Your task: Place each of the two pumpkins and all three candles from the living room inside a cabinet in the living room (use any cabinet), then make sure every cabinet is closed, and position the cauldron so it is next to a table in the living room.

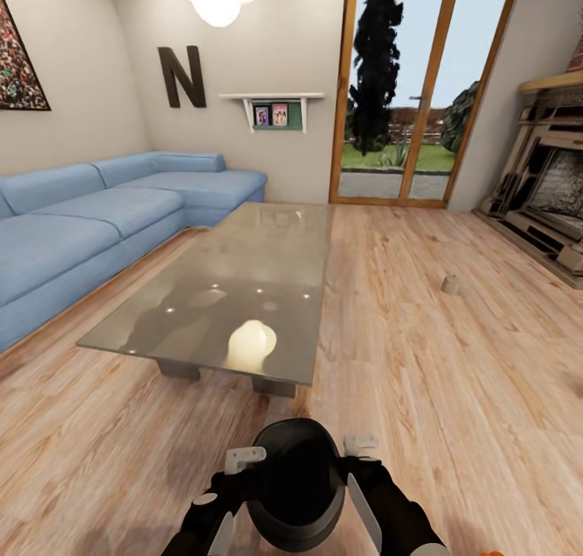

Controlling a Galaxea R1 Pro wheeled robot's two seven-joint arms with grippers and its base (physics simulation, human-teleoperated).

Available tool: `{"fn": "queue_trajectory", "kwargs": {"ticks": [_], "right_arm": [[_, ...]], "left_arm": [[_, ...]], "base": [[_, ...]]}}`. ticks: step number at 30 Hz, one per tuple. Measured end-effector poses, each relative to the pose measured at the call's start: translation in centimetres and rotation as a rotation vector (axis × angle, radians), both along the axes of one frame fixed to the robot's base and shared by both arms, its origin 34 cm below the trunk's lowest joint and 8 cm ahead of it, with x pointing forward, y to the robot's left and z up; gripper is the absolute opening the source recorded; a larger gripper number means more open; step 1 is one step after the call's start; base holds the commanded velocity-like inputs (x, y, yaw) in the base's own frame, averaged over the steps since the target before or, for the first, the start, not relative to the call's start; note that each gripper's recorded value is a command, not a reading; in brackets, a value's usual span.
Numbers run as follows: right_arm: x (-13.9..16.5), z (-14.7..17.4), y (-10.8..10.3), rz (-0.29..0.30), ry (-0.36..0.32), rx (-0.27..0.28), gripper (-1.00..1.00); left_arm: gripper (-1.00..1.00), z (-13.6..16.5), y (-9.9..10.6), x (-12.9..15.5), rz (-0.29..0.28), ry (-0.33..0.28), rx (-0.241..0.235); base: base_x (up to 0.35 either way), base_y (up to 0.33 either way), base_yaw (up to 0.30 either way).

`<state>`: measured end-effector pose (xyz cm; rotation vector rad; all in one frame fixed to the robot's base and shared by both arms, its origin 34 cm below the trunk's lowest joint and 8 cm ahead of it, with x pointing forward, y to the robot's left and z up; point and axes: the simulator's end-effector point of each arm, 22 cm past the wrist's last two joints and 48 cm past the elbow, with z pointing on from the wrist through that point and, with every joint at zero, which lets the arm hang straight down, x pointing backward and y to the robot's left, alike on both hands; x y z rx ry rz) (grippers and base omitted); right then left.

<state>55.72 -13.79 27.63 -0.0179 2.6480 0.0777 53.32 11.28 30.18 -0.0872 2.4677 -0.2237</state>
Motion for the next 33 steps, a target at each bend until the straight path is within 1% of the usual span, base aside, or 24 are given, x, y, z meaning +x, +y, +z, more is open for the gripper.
{"fn": "queue_trajectory", "kwargs": {"ticks": [4,9,17,26,30,33], "right_arm": [[0.4,0.8,0.0,0.000,-0.016,0.000,1.00],[0.8,1.9,0.0,-0.002,-0.035,0.001,1.00],[1.5,3.6,0.0,-0.003,-0.069,0.004,1.00],[2.2,5.6,-0.1,-0.010,-0.105,0.010,1.00],[2.5,6.4,0.0,-0.016,-0.119,0.019,1.00],[2.7,7.1,0.0,-0.022,-0.131,0.027,1.00]], "left_arm": [[1.00,1.0,0.0,0.5,0.001,-0.020,0.000],[1.00,1.9,0.0,0.7,-0.004,-0.025,0.000],[1.00,3.7,0.0,1.3,-0.006,-0.051,-0.002],[1.00,6.3,0.1,2.0,-0.009,-0.069,-0.005],[1.00,7.3,0.0,2.3,-0.004,-0.082,-0.017],[1.00,8.2,-0.2,2.5,0.002,-0.087,-0.040]], "base": [[-0.075,0.000,0.000],[-0.166,0.000,0.000],[-0.164,0.000,0.000],[-0.028,0.000,0.000],[-0.113,0.000,0.000],[-0.153,0.000,0.000]]}}
